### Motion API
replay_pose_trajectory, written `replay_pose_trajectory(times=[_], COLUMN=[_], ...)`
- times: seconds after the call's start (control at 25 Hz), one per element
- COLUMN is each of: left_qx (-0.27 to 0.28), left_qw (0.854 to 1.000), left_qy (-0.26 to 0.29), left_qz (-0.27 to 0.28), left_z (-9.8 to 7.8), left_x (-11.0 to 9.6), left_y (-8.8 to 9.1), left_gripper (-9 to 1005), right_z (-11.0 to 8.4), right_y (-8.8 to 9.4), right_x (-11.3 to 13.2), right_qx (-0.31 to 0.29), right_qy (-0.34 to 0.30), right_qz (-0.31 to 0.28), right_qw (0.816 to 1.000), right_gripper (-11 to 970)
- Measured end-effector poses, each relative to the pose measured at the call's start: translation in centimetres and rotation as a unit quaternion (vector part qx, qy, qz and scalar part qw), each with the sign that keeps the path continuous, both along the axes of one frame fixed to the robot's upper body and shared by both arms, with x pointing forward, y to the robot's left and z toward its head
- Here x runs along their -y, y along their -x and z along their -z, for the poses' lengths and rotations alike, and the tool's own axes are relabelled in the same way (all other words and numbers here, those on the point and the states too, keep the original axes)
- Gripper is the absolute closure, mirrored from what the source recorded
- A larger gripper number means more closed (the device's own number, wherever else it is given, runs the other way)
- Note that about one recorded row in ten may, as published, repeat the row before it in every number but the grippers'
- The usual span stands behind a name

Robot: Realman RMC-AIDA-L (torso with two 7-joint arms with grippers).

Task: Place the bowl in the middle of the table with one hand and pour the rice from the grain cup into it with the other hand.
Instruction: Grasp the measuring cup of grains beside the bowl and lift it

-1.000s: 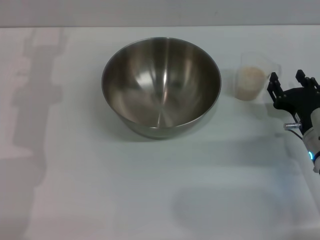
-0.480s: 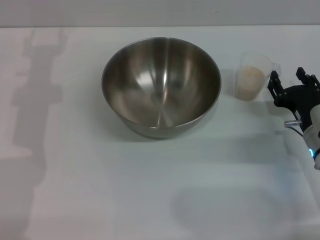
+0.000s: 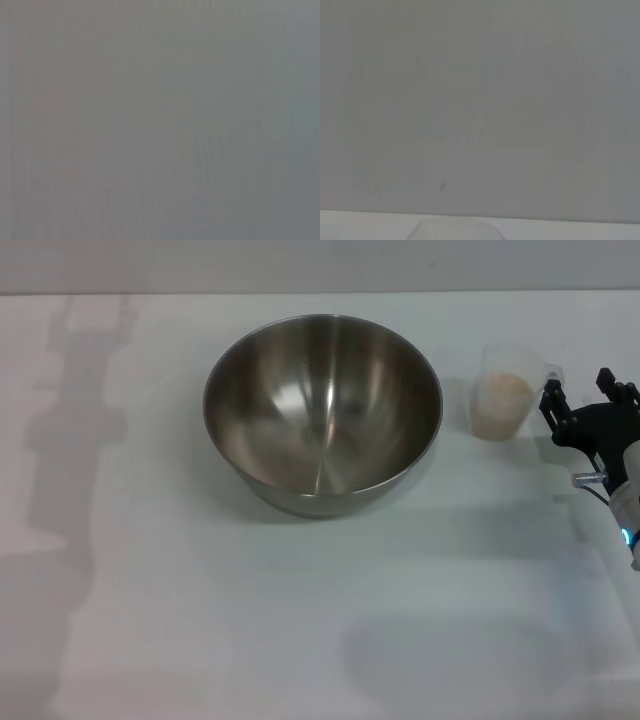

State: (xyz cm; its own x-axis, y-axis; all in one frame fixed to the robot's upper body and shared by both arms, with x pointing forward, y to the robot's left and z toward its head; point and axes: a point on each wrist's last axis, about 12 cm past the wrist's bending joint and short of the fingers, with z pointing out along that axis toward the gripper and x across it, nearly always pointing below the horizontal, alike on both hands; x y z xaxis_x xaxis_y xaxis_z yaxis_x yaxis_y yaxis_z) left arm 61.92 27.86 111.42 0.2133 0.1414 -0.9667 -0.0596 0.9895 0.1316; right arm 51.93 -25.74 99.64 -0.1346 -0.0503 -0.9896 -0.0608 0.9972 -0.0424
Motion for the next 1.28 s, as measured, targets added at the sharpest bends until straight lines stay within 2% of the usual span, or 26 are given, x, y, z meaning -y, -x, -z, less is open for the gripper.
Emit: replay_pose_trajectory(times=[0.84,1.0,1.28], left_qx=[0.008,0.007,0.009], left_qw=[1.0,1.0,1.0], left_qy=[0.004,0.005,0.006], left_qz=[0.006,0.006,0.006], left_z=[-0.5,-0.5,-0.5], left_x=[0.6,0.5,0.5], left_y=[-0.4,-0.3,-0.2], left_gripper=[204,204,204], right_z=[-0.2,-0.2,-0.1], right_y=[-1.3,-1.4,-1.4], right_x=[0.8,0.8,0.9], right_qx=[-0.009,-0.01,-0.011], right_qy=[0.002,0.006,0.012], right_qz=[0.003,-0.001,-0.003], right_qw=[1.0,1.0,1.0], right_gripper=[455,688,831])
